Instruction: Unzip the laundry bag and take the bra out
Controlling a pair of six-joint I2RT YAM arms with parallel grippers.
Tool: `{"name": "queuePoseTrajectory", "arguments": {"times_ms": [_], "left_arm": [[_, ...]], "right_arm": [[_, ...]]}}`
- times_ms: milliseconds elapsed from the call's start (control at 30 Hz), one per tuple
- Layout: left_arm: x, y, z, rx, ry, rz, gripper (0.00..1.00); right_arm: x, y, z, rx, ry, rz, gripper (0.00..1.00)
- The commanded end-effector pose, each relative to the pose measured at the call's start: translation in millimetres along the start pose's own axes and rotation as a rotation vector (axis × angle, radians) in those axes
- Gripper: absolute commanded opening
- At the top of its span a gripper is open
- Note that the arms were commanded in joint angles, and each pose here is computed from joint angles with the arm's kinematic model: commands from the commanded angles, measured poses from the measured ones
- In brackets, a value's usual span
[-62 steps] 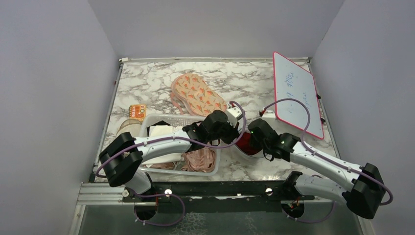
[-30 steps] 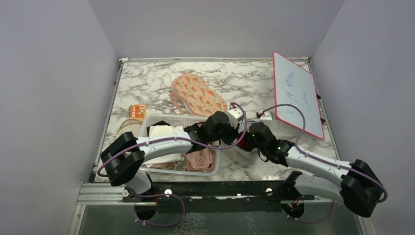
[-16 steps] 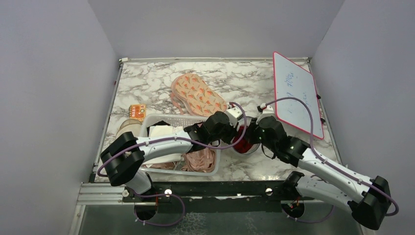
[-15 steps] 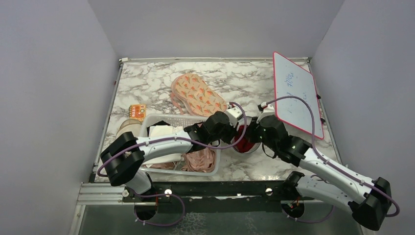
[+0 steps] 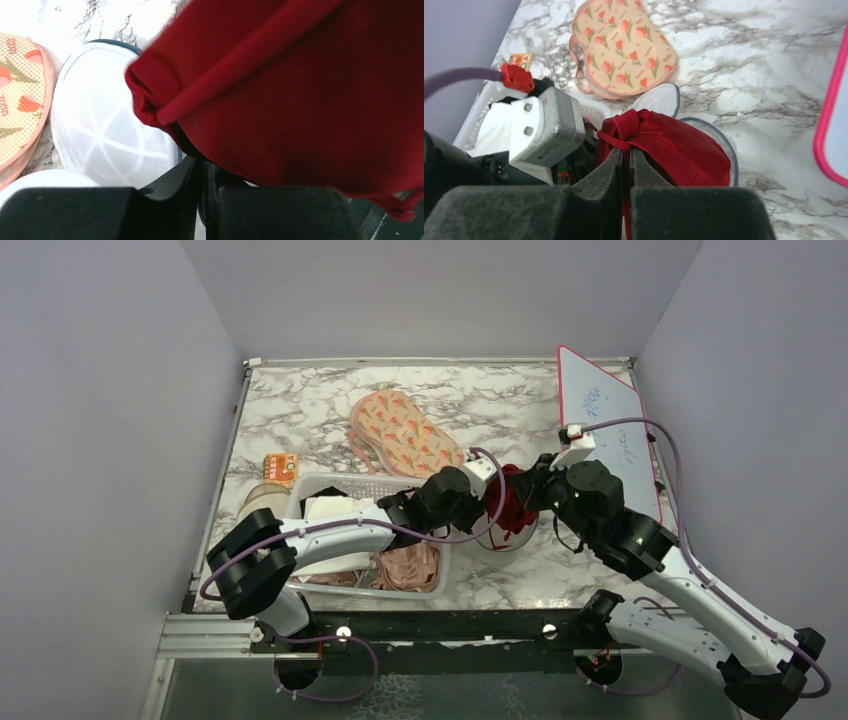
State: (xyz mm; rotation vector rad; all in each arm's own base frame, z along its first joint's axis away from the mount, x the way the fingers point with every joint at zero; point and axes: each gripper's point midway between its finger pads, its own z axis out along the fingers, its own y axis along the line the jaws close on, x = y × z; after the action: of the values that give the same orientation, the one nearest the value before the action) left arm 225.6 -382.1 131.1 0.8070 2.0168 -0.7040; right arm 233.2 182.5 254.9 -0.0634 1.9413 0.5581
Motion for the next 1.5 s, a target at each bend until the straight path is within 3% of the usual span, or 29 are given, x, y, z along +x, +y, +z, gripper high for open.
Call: {"name": "queuePoseTrajectory", "arguments": {"times_ms": [0, 133, 367, 467, 567, 667, 933, 1167, 1333, 1467], "left_arm": [[-12.5, -4.0, 2.4, -0.001, -0.024, 0.002, 0.0], [-12.5, -1.9, 4.4, -0.017, -0.013, 0.003, 0.02], [-33.0, 2.8, -9.4, -0.046, -0.071, 0.023, 0.3], [-51.0, 5.8, -25.1, -0.063, -0.138, 0.042, 0.48], [-70.3, 10.7, -44.4, -0.089, -0.212, 0.069, 0.66], [-87.6, 20.1, -64.8, -0.142, -0.278, 0.099, 0.75], [-135.3, 57.8, -142.7, -0.338, -0.516, 0.107, 0.81], [-152.6, 108.0, -209.3, -0.482, -0.725, -0.003, 0.85], [-157.0, 140.2, -231.9, -0.564, -0.779, -0.064, 0.87], [-156.6, 153.9, -237.5, -0.608, -0.783, -0.077, 0.89]], "right_arm": [[-42.9, -6.7, -15.1, 0.063, -0.114, -0.019, 0.01], [-70.6, -10.3, -26.5, 0.099, -0.18, -0.069, 0.01], [-102.4, -16.7, -40.8, 0.152, -0.263, -0.128, 0.01], [-111.7, -11.3, -43.3, 0.132, -0.283, -0.144, 0.01], [-114.4, -2.5, -39.2, 0.1, -0.272, -0.172, 0.01], [-111.7, 12.6, -31.2, 0.037, -0.238, -0.204, 0.01], [-126.5, 61.7, -33.3, -0.195, -0.264, -0.206, 0.01], [-164.7, 115.1, -52.4, -0.427, -0.359, -0.193, 0.01], [-198.0, 155.5, -73.0, -0.601, -0.439, -0.199, 0.01], [-198.8, 196.2, -73.7, -0.785, -0.379, -0.276, 0.01]]}}
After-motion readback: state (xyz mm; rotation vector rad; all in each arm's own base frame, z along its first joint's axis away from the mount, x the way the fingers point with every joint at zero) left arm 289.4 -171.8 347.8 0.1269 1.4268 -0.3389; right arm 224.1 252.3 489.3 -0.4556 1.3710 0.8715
